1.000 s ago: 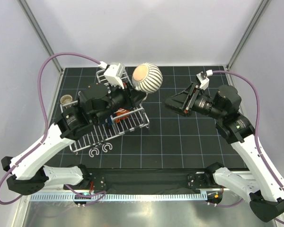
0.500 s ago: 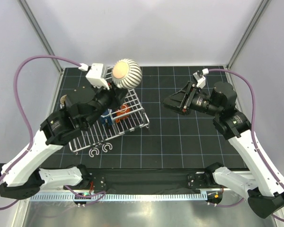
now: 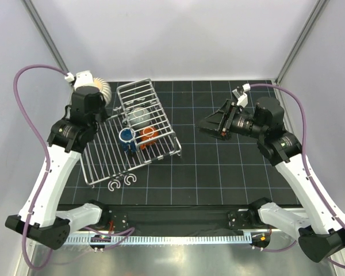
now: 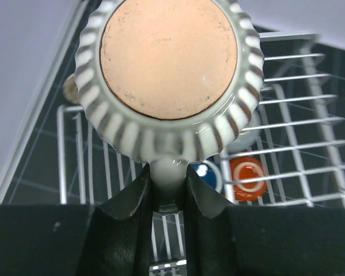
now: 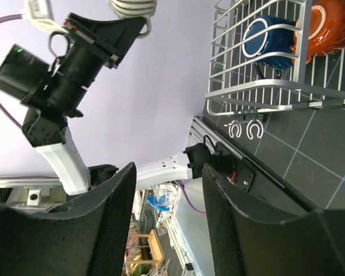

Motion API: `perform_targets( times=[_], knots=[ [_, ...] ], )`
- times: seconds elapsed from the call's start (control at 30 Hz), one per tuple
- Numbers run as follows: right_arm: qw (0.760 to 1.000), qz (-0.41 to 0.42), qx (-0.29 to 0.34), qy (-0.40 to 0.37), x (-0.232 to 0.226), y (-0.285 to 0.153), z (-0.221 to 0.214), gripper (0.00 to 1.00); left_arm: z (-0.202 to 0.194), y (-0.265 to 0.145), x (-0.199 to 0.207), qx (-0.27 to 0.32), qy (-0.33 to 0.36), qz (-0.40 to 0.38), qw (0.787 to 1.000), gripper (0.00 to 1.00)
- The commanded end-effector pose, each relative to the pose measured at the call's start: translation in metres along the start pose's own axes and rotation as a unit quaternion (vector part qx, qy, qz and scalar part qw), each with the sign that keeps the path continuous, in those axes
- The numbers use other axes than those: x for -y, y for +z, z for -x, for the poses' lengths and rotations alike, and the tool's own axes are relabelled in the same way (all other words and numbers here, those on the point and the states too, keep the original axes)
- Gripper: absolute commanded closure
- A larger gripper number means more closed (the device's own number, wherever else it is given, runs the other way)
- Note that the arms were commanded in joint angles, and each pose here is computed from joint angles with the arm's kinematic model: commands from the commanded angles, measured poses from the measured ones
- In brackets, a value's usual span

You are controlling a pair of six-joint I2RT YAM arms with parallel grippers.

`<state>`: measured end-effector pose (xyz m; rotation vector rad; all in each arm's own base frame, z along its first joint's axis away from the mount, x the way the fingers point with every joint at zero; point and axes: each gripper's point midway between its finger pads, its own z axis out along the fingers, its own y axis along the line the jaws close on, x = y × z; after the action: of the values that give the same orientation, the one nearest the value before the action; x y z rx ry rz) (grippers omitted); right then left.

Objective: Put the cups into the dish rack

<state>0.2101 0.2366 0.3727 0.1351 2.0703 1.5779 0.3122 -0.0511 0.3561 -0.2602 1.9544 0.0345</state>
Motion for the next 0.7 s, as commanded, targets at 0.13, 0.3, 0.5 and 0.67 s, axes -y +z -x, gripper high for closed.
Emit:
perform_targets(
  times=[0.13,0.3,0.5,0.67],
  knots=[
    [1.0,0.011,-0.006,-0.023,-0.01,-0.009,0.01,0.48,-0.018,0.019,-0.057,0.005,-0.055,0.075,0.996,1.0],
    [1.0,0.009,-0.017,-0.015,-0.003,-0.007,0.014,0.48,-0.065,0.039,-0.062,-0.031,-0.05,0.087,0.994,1.0],
    [1.0,0.005,-0.008,-0.017,0.003,-0.012,0.025,0.48,-0.114,0.059,-0.05,-0.08,-0.049,0.058,0.994,1.0],
    [1.0,0.001,-0.011,-0.02,0.004,-0.01,0.029,0.48,-0.149,0.078,-0.051,-0.12,-0.022,0.062,0.991,1.0]
  ],
)
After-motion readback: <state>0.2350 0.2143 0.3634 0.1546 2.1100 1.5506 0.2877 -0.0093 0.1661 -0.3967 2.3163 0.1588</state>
